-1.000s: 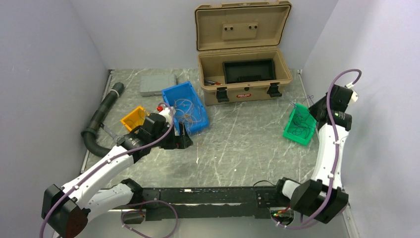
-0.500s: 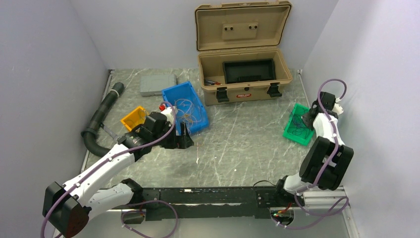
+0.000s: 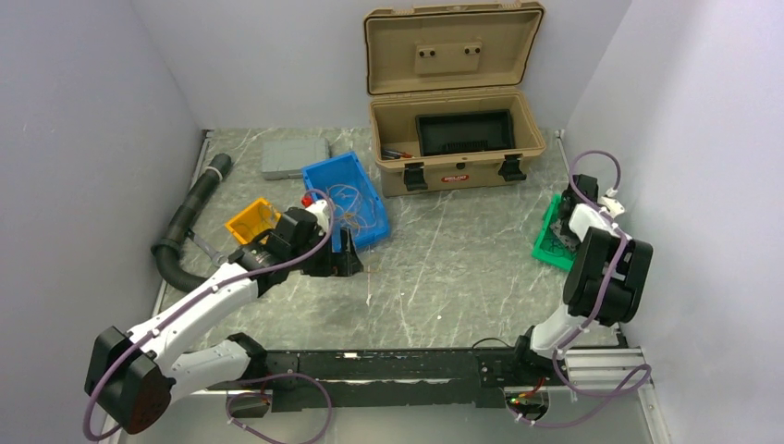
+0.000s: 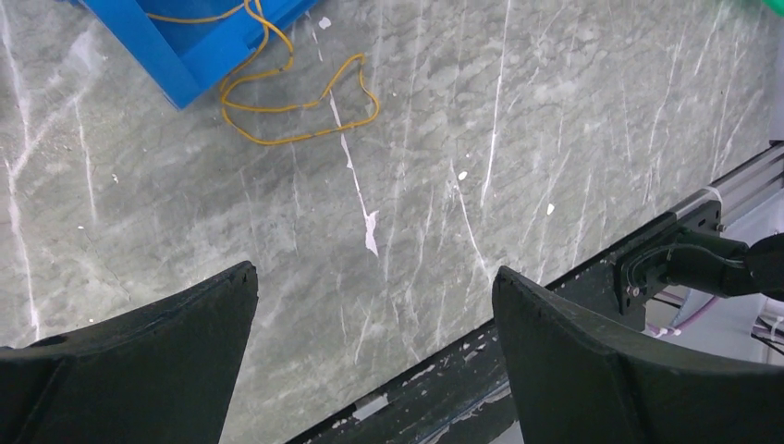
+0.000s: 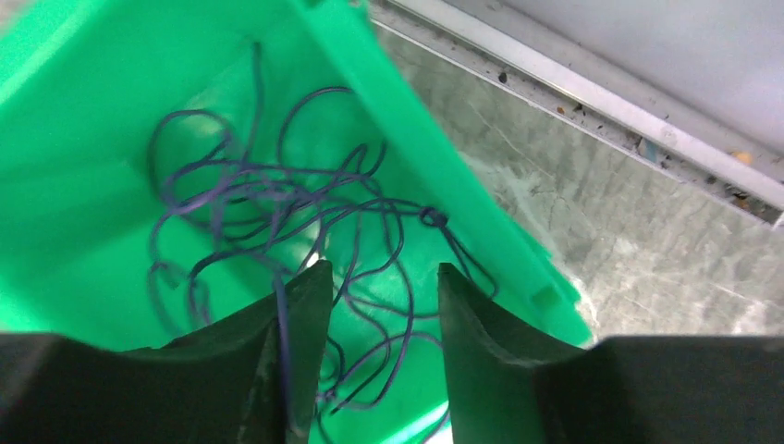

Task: Untangle the cables
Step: Place the cable in the bin, then reset both arms

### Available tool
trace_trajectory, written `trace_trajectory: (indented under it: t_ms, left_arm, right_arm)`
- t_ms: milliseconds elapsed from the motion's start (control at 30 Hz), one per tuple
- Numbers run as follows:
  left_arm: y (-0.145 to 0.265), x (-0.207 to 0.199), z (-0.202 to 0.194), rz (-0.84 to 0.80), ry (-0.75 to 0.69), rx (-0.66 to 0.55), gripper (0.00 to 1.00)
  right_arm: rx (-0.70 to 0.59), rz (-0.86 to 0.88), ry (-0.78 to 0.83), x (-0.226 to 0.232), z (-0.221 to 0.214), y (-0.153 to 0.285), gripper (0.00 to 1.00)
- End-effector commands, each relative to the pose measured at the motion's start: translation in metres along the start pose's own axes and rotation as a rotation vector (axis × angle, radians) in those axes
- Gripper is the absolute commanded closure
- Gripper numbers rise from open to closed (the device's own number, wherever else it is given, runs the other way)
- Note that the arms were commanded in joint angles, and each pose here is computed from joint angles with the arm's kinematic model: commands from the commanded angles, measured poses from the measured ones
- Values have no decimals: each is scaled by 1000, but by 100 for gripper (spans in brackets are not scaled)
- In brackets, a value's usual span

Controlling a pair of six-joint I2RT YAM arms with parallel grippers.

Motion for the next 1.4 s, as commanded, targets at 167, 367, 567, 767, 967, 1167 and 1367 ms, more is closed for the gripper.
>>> trace_trajectory:
  t_ms: [167,367,567,767,967,1167,1367]
  left_arm:
    - [-29,23,12,101,-23,-143,11]
    - [-52,35,9,134,-10,-239,23]
    - [-83,23,-1,225,-53,-284,36]
    - [-110,31,-2,366,36,-300,47]
    - [-123,45,-3,499,70,-317,43]
    - [-136,45,-8,492,93,-279,72]
    - [-127,45,-7,508,91,-280,100]
  right_arm:
    - [-255,147,28,19,54,109,24]
    - [-302,338,68,23,46,158,0]
    - [-360,643,125,19,33,209,0]
    - [-365,877,155,15,12,246,0]
    - [-360,942,192,10,5,259,0]
    - [-345,982,196,12,1,263,0]
    - [-358,1017,191,8,2,272,0]
Point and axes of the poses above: each gripper's point midway between its finger pads, its own y axis back along the fingers, its own x axis along the line the jaws close on, z = x × y, the point moved 6 cm from there along y, back along the fingers, and after that the axes turned 5 degrees about y, right-handed, at the moved point
